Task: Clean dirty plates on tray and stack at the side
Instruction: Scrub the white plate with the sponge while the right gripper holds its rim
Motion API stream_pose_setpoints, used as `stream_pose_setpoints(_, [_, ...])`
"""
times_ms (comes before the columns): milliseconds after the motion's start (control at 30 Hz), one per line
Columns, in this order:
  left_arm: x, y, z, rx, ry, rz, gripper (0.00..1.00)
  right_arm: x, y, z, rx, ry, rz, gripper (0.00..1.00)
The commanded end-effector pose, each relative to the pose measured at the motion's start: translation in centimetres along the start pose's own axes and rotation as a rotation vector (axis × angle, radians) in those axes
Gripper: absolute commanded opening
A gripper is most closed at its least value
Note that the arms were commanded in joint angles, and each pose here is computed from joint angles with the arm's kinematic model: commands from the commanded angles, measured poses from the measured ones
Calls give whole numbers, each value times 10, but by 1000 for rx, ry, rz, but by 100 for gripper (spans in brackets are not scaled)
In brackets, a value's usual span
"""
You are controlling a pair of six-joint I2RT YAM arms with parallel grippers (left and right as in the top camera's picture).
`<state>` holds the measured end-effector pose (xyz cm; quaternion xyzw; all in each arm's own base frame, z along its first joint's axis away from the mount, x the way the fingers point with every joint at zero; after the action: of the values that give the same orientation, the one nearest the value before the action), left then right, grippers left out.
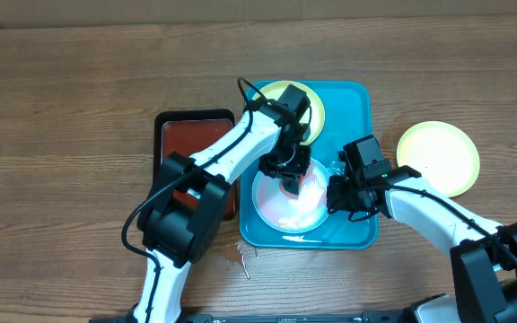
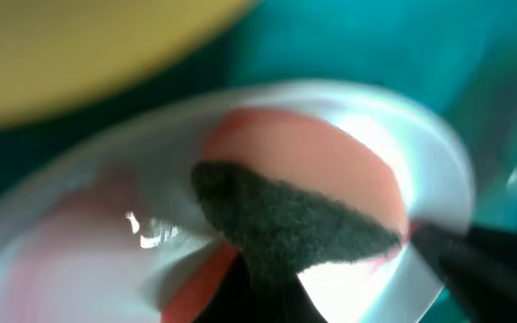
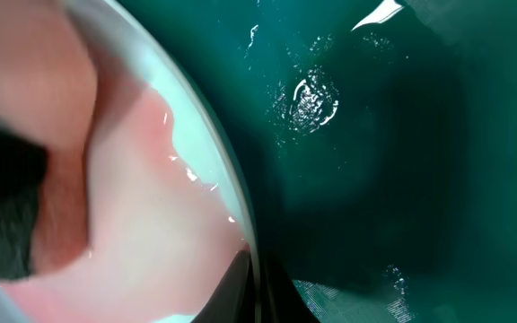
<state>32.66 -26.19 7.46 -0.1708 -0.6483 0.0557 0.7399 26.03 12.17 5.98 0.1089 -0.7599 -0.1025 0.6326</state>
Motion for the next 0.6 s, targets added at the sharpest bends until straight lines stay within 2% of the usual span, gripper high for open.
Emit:
stream_pose_setpoints(0, [-2, 13, 3, 25, 32, -79, 4, -9, -16, 9, -4, 36, 87, 4])
stream_pose_setpoints(167, [8, 51, 14, 88, 33, -398, 4, -9, -16, 9, -4, 36, 87, 4])
stream_pose_setpoints(333, [19, 71, 18, 148, 11, -559, 4, -9, -16, 9, -3, 35, 87, 4])
stream_pose_setpoints(433, [29, 74, 18, 202, -11, -558, 4, -9, -16, 9, -4, 36, 87, 4])
stream_pose_setpoints(567, [54, 60, 20, 215, -46, -423, 5, -9, -16, 9, -3, 35, 87, 4])
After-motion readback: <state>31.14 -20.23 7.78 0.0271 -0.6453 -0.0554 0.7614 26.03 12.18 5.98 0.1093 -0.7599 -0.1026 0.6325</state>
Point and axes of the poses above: each gripper's point midway between its finger pads, its own x axis back along the fingers, its own y axis along the line the jaws close on, z = x × y, the point moved 6 cm from there along x, back along the fingers, and after that the axes turned 5 degrees about x, right-handed, at the moved point
